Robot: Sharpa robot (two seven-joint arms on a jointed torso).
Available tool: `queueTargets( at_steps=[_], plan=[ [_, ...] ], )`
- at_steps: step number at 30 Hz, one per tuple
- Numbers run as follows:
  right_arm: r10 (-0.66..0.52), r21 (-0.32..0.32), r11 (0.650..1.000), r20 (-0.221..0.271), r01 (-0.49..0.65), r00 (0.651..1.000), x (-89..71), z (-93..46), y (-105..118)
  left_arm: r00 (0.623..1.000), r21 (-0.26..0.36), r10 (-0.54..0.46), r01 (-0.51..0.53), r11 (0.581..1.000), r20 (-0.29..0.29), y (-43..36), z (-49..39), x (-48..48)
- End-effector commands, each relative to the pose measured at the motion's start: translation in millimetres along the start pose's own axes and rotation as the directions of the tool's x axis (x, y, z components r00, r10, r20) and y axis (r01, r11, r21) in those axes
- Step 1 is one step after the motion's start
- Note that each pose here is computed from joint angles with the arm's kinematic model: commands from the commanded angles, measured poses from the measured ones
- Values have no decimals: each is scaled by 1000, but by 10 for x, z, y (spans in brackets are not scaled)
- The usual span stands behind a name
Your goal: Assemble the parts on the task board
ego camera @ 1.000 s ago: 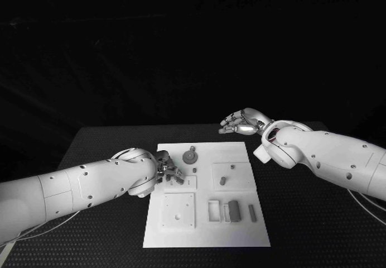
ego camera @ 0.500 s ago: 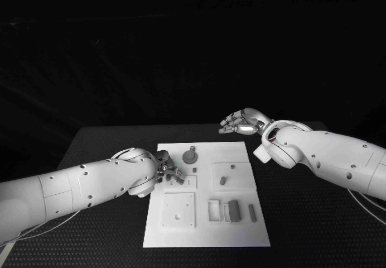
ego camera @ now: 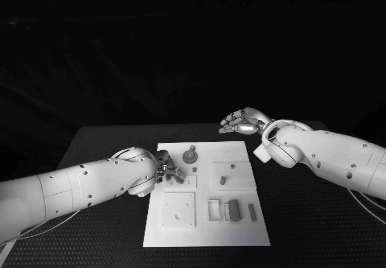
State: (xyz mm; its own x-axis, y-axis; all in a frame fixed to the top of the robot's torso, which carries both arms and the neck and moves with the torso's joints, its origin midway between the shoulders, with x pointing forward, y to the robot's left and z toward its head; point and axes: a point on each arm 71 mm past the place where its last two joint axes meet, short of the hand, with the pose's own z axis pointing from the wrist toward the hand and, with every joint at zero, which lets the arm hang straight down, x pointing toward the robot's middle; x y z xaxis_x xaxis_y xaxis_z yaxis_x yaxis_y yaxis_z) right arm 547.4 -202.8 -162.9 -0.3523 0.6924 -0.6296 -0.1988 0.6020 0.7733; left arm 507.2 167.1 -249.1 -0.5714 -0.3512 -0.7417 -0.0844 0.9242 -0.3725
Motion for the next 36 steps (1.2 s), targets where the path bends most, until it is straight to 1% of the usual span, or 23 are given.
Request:
queueTargets(
  at_steps=[1,36],
  plan=[
    [-1,-6,1000,-12,0,1000,11,-1,7,1000,6,7,-7,1000,-19,-16,-5,22],
    [0,-6,1000,-15,0,1000,13,-2,6,1000,-2,11,-11,1000,-25,2,-18,28]
  ],
)
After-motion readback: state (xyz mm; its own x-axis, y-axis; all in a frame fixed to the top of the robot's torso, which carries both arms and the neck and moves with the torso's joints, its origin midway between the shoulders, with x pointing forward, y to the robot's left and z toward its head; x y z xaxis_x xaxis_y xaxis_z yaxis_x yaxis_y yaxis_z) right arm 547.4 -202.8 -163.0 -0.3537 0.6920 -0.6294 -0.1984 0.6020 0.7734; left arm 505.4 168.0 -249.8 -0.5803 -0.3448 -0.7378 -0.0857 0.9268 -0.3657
